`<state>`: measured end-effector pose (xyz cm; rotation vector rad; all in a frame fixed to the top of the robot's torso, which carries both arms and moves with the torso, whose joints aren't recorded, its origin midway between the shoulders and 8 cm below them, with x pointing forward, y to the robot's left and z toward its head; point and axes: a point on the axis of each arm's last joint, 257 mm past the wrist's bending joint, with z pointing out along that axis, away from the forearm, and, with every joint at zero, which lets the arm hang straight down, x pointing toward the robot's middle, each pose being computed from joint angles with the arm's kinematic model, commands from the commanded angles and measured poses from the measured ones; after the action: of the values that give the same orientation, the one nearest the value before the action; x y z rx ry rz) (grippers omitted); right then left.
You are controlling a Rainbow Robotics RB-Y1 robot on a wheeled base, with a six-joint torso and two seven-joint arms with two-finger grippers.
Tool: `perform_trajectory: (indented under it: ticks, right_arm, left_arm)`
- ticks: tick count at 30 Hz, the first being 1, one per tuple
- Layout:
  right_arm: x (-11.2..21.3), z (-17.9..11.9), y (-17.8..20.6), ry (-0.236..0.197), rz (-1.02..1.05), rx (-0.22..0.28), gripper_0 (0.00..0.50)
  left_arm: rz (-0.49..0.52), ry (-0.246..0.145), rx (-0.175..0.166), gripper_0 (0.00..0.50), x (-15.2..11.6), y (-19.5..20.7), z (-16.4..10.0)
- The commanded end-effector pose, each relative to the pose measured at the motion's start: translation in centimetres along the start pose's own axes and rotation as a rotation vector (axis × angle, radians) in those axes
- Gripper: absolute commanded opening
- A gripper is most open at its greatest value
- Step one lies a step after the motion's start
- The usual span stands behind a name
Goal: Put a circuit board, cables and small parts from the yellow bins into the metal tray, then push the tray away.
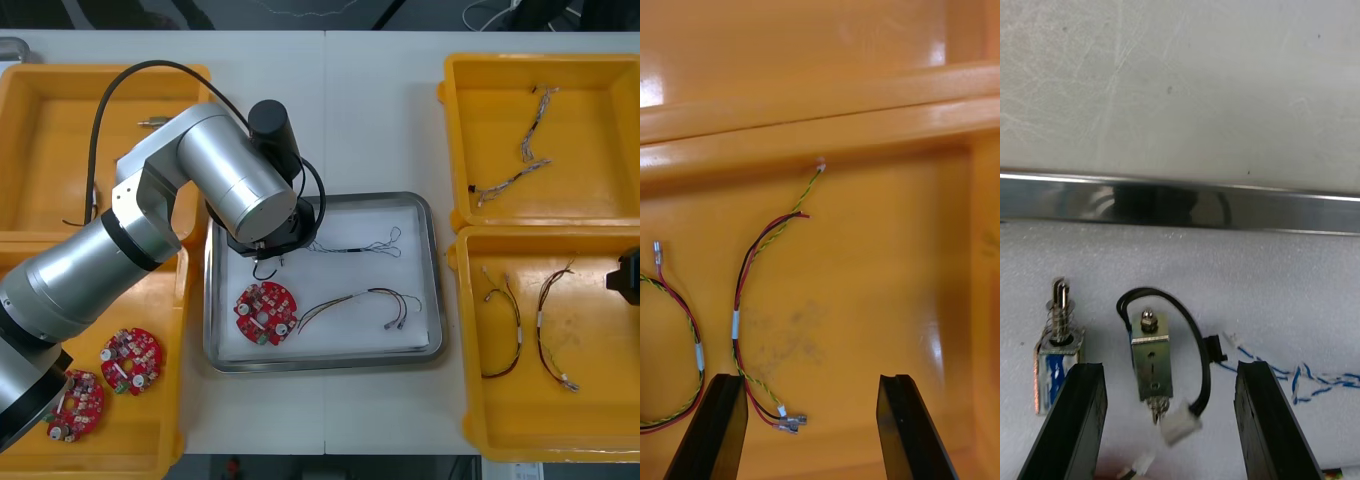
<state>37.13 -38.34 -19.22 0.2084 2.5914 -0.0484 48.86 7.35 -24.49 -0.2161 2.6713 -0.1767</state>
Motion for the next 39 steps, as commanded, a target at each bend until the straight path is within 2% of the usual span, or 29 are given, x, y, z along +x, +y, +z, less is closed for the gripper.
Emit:
perform_trajectory:
  ticks: [1,8,14,16,21,25,34,39]
  right_arm:
    - [0.0,-1.1,-1.1,-0.018,0.027,0.022,0.5]
    - [0.2,-1.0,-0.1,-0.007,0.005,-0.01,0.5]
    - [0.2,-1.0,0.5,-0.006,-0.007,-0.03,0.5]
    - [0.2,-1.2,0.7,-0.009,-0.017,-0.034,0.5]
    - [-0.1,-1.7,1.3,-0.019,-0.058,-0.044,0.5]
    - [-0.3,-2.9,2.9,-0.034,-0.139,-0.072,0.5]
    - [-0.6,-5.4,8.7,-0.048,-0.39,-0.179,0.5]
    - [0.0,-6.0,11.7,-0.031,-0.513,-0.237,0.5]
  left_arm:
    - [-0.016,-0.045,0.054,0.5,-1.9,-2.4,-4.3]
    - [-0.047,-0.053,0.033,0.5,-2.9,-0.5,-7.5]
    - [-0.079,-0.063,0.019,0.5,-3.7,3.5,-10.8]
    - [-0.084,-0.058,0.004,0.5,-3.7,5.4,-12.0]
    - [-0.085,-0.087,0.027,0.5,-4.7,7.6,-14.2]
    - [-0.08,-0.109,0.043,0.5,-5.5,10.3,-15.8]
    - [-0.08,-0.125,-0.001,0.5,-5.1,17.8,-17.7]
    - [-0.077,-0.125,-0.016,0.5,-4.0,21.0,-18.2]
